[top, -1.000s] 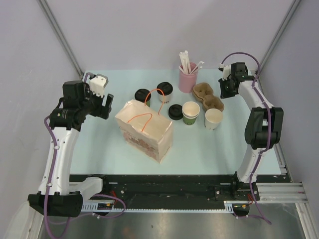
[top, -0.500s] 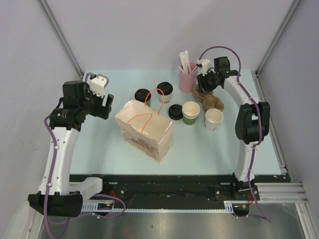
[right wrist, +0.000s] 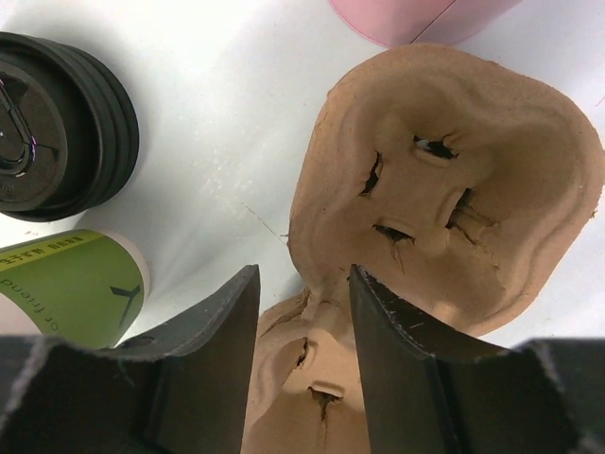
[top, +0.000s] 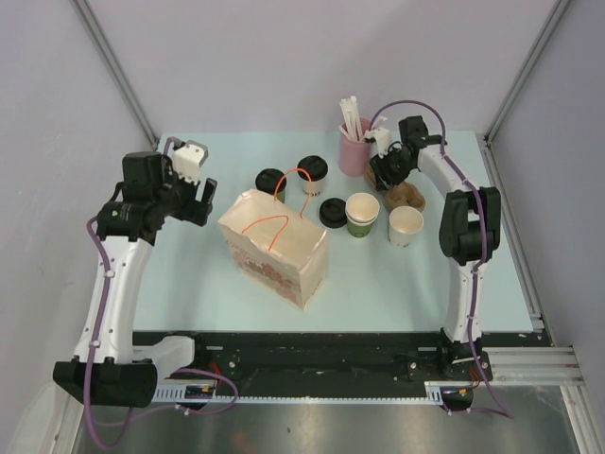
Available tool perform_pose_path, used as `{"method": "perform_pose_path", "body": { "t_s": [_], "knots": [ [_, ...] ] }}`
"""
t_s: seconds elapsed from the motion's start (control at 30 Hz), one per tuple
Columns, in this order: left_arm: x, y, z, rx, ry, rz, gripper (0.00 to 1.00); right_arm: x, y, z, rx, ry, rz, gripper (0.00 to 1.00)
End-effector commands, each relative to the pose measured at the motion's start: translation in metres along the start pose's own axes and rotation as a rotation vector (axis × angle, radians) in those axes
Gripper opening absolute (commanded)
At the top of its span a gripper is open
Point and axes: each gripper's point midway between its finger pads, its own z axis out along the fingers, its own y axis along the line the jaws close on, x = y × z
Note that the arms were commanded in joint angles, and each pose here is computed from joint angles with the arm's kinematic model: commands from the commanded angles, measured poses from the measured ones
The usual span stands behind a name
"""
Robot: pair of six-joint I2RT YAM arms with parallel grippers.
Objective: Pack the takeout coffee
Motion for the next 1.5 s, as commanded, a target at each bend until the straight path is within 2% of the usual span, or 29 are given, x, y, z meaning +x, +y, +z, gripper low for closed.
{"method": "perform_pose_path", "body": {
  "t_s": [0.0,0.2,0.37,0.43,0.5,0.73,1.0,1.2,1.33,1.47],
  "knots": [
    [-0.015,0.002,-0.006,-0.006,-0.036,0.013,0.86,-0.012,-0.01,-0.005,0.018,-0.024,-0.04,0.45],
    [-0.015,0.003,-0.008,-0.012,-0.039,0.02,0.86,-0.016,-0.011,-0.002,0.018,-0.03,-0.048,0.32],
    [-0.014,0.003,-0.008,-0.014,-0.038,0.023,0.86,-0.013,-0.011,0.0,0.021,-0.008,-0.055,0.33],
    [-0.014,0.003,-0.009,-0.012,-0.039,0.026,0.86,-0.012,-0.014,0.0,0.028,-0.006,-0.055,0.3],
    [-0.014,0.002,-0.008,-0.008,-0.039,0.026,0.86,-0.013,-0.014,-0.001,0.03,-0.009,-0.057,0.2],
    [-0.014,0.001,-0.009,-0.006,-0.043,0.032,0.86,-0.019,-0.011,-0.01,0.039,-0.011,-0.107,0.0],
    [-0.014,-0.001,-0.009,0.007,-0.046,0.039,0.86,-0.04,-0.031,-0.044,0.205,-0.091,-0.147,0.0],
    [-0.013,-0.003,-0.005,0.024,-0.04,0.036,0.86,-0.065,-0.037,-0.08,0.305,-0.2,-0.217,0.0],
    [-0.014,-0.005,-0.004,0.034,-0.041,0.039,0.86,-0.067,-0.032,-0.084,0.294,-0.217,-0.24,0.0],
    [-0.016,-0.007,-0.006,0.043,-0.051,0.04,0.86,-0.071,-0.04,-0.094,0.354,-0.217,-0.222,0.0]
  ]
}}
